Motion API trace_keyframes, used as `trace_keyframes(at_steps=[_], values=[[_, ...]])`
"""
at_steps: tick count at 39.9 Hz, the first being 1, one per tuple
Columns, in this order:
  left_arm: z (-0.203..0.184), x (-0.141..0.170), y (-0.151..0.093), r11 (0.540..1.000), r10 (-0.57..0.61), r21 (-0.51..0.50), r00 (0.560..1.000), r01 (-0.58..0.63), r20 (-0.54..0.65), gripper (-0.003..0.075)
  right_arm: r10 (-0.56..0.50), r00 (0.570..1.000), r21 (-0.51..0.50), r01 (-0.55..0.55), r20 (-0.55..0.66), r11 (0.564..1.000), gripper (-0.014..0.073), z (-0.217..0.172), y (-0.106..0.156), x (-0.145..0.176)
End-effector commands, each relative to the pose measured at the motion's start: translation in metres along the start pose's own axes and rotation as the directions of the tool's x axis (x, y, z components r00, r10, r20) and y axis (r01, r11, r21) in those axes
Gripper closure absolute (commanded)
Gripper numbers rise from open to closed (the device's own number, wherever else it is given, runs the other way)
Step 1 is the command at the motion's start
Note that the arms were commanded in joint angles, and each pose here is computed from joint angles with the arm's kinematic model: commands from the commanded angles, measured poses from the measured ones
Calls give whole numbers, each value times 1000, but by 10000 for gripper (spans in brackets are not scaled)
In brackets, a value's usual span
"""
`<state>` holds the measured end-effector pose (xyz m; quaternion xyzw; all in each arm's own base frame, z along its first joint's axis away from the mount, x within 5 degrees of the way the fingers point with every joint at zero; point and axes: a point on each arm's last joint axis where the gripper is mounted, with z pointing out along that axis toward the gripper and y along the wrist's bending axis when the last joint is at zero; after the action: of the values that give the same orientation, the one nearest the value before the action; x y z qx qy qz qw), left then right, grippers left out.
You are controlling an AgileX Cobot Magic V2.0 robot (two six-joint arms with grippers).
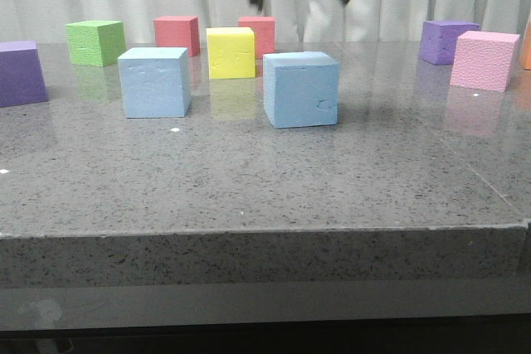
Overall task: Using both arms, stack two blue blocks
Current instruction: 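Carry the light blue cube toward the table center and set it down, then open the right gripper and lift it away from the cube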
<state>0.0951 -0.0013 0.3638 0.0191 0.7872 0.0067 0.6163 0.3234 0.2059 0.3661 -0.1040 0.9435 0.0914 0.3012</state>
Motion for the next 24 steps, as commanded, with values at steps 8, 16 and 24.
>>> trace_keyframes(at_steps=[8, 16, 24], values=[[-2, -15, 0, 1000, -7, 4, 996, 6, 93, 356, -93, 982, -51, 102, 167, 993, -32, -93, -61, 31], [-2, -15, 0, 1000, -7, 4, 996, 6, 93, 356, -197, 938, 9, 203, 285, 979, -32, -120, -85, 90], [-2, -15, 0, 1000, -7, 4, 996, 6, 93, 356, -187, 900, 9, 200, 394, 980, -32, -139, -92, 140]])
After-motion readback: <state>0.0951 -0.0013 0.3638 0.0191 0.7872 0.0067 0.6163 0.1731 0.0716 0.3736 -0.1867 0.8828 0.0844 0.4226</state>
